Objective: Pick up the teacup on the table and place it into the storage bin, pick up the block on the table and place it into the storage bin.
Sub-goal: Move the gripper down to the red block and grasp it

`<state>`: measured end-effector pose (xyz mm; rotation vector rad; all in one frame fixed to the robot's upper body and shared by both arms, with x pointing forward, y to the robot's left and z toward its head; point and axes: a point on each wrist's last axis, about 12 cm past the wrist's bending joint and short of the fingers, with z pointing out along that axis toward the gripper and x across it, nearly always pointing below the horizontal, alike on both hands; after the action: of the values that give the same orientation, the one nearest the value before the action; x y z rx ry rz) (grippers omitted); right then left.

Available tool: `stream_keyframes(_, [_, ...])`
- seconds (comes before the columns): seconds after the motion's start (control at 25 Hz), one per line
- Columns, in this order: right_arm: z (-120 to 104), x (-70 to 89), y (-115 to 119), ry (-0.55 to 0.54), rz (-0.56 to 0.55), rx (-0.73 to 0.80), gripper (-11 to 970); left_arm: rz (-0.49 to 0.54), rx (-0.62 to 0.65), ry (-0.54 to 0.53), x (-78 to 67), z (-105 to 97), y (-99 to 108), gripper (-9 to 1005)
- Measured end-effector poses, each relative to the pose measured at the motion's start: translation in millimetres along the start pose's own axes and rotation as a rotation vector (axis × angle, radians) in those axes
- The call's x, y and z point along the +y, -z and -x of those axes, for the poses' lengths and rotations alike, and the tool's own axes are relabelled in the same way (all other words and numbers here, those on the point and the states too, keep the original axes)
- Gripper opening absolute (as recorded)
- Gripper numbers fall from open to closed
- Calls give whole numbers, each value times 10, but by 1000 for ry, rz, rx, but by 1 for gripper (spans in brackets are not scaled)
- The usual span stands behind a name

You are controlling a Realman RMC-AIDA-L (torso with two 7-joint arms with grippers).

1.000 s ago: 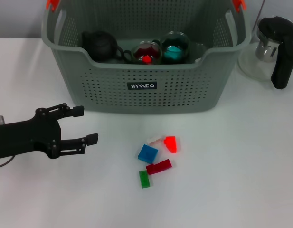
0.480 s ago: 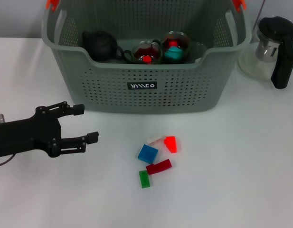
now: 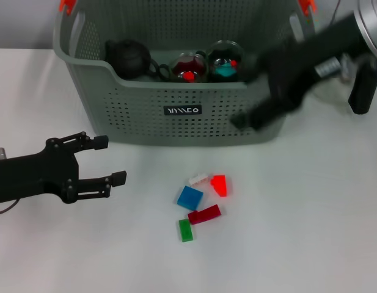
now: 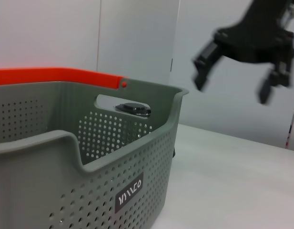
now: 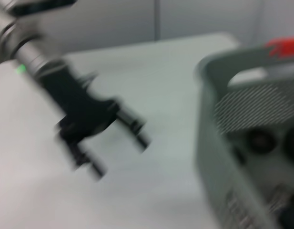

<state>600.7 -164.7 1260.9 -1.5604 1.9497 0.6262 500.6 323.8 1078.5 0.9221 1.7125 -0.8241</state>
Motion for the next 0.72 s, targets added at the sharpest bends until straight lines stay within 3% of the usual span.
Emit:
stream_keyframes(0.2, [-166, 105, -153, -34, 40, 130, 927, 0, -1, 5, -11, -13, 5, 830])
stream_keyframes(0.4, [-217, 146, -490, -3, 24, 312, 925, -3, -2, 9, -19, -15, 10, 830])
stream_keyframes(0.72, [-169, 168, -904, 74, 62, 453, 925, 0, -7, 10, -30, -25, 12, 830])
